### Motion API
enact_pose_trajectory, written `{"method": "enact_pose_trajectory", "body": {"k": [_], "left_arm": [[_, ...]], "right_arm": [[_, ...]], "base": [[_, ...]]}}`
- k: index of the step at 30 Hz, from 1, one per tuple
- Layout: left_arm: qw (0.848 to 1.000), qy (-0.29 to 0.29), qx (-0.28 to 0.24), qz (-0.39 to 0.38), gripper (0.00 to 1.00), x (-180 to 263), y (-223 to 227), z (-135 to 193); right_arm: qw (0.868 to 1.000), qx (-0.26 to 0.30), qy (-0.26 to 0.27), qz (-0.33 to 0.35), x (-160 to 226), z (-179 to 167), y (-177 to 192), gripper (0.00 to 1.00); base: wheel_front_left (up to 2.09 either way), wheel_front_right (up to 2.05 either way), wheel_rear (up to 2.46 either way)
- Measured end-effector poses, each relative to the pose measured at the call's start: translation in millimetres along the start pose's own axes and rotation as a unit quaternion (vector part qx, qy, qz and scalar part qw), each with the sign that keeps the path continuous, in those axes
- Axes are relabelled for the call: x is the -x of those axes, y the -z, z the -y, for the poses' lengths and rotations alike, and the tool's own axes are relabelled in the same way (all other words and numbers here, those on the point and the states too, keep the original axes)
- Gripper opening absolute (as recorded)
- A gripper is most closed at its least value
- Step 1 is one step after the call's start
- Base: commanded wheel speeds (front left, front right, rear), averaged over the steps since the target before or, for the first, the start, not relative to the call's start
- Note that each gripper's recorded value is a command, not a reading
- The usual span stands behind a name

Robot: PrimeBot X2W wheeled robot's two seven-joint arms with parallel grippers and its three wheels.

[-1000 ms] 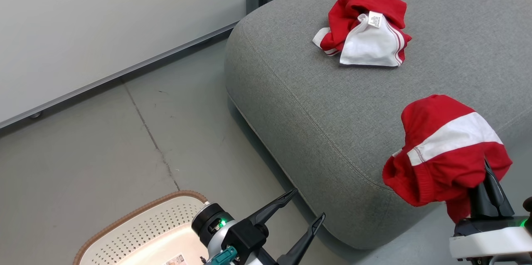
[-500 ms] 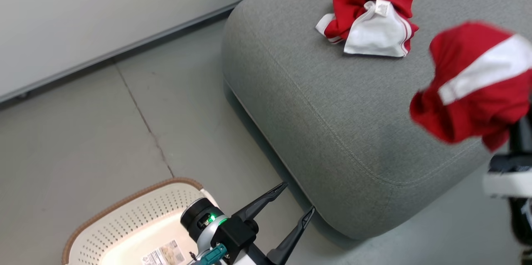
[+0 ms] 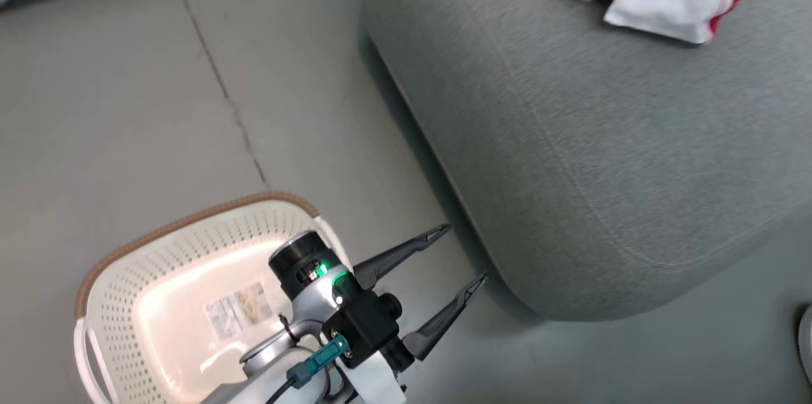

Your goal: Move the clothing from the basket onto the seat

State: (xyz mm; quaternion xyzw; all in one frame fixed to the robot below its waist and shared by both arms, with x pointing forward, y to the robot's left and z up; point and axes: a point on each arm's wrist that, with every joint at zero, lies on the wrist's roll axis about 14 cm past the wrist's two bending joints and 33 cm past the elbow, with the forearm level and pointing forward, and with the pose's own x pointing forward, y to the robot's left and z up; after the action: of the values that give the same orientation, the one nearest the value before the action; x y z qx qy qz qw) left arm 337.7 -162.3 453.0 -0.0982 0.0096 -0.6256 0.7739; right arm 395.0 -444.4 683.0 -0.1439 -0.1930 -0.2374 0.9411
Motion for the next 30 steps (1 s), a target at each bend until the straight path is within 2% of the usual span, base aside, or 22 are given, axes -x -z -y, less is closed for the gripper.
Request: {"method": "enact_pose_trajectory", "body": {"k": [5,8,10,14,21,25,28,30], "left_arm": [[1.0,-0.018,0.016,-0.004,1.0,8.5,16.0,-21.1],[0.999,-0.03,0.022,-0.009,1.0,14.6,26.3,-33.2],[0.999,-0.036,0.027,-0.012,1.0,18.1,33.9,-40.2],[0.998,-0.047,0.042,-0.024,1.0,27.6,48.1,-44.8],[0.995,-0.077,0.059,-0.028,1.0,37.5,60.7,-61.3],[0.993,-0.09,0.066,-0.036,1.0,43.4,69.5,-68.2],[0.992,-0.093,0.07,-0.038,1.0,45.1,73.3,-68.9],[0.992,-0.095,0.072,-0.04,1.0,46.5,75.5,-70.0]], "right_arm": [[0.999,-0.006,0.023,-0.025,-35.9,1.7,32.8,0.0],[0.997,-0.017,0.038,-0.062,-48.3,-2.2,67.9,0.0],[0.993,-0.047,0.061,-0.086,-53.8,-4.8,93.7,0.0],[0.986,-0.052,0.067,-0.14,-58.4,-19.5,139.7,0.0],[0.967,-0.036,0.067,-0.244,-39.0,-39.4,215.3,0.0],[0.943,-0.061,0.091,-0.314,-8.3,-48.0,258.6,0.0],[0.941,-0.031,0.061,-0.331,-7.8,-60.3,267.6,0.0],[0.939,-0.031,0.06,-0.336,-7.4,-63.4,271.9,0.0]], "base": [[0.0,0.0,0.0],[0.0,0.0,0.0],[0.0,0.0,0.0],[0.0,0.0,0.0],[0.0,0.0,0.0],[0.0,0.0,0.0],[0.0,0.0,0.0],[0.0,0.0,0.0]]}}
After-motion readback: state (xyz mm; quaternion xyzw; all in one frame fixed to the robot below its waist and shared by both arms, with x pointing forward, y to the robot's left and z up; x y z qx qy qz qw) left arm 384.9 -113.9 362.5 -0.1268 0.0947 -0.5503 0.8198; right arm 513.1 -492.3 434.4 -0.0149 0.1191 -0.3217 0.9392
